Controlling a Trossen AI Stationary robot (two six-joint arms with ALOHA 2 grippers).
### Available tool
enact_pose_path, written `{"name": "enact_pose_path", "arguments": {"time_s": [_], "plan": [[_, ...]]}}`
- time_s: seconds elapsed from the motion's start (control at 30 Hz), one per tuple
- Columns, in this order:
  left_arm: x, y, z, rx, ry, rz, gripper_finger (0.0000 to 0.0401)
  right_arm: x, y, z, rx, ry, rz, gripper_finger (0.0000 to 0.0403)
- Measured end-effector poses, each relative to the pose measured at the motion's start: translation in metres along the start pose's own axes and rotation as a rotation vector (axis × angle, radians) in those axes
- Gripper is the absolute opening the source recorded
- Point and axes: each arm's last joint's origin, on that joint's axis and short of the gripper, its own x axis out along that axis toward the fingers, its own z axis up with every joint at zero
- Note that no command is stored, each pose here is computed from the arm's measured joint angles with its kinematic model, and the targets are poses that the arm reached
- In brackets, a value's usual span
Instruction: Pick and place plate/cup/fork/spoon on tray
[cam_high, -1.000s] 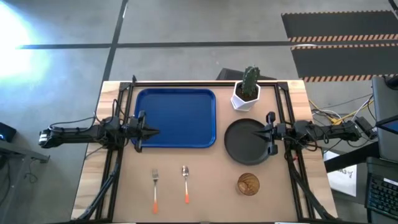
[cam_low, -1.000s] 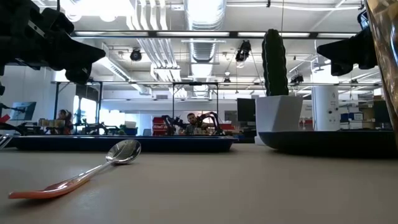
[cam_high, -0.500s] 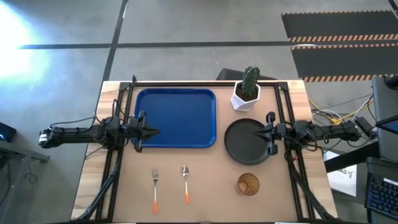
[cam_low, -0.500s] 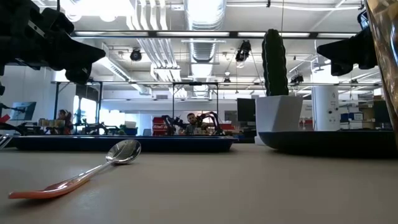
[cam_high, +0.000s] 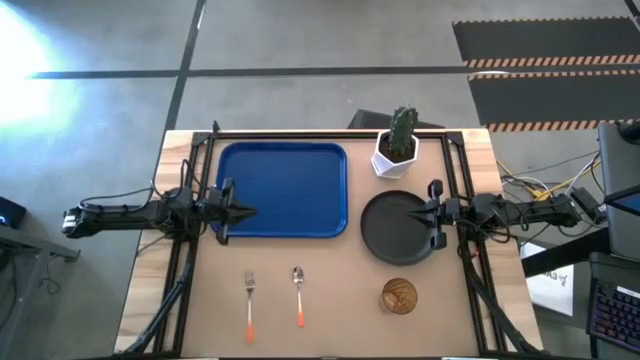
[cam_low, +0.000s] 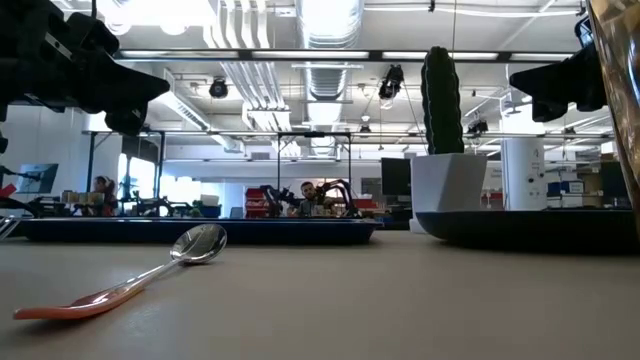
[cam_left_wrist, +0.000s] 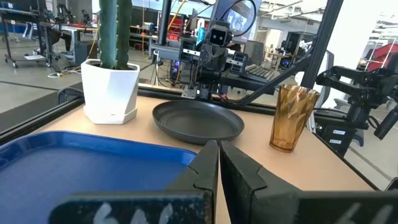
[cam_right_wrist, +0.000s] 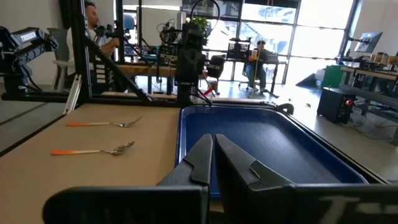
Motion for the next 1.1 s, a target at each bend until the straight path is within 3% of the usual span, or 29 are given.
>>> {"name": "enact_pose_path", "arguments": {"time_s": [0.47,0.63,0.9,1.1], "plan": [[0.000,0.000,0.003,-0.008,-0.028,-0.004,0.0000,0.000,0.000,0.000,0.000,0.000,0.000,0.0009],[-0.001,-0.002,0.013,-0.274,-0.129,-0.046,0.0000,0.000,0.000,0.000,0.000,0.000,0.000,0.0009],[-0.005,-0.004,0.032,-0.258,-0.334,-0.066,0.0000,0.000,0.000,0.000,0.000,0.000,0.000,0.0009],[-0.009,-0.007,0.044,-0.260,-0.410,-0.112,0.0000,0.000,0.000,0.000,0.000,0.000,0.000,0.0009]]}}
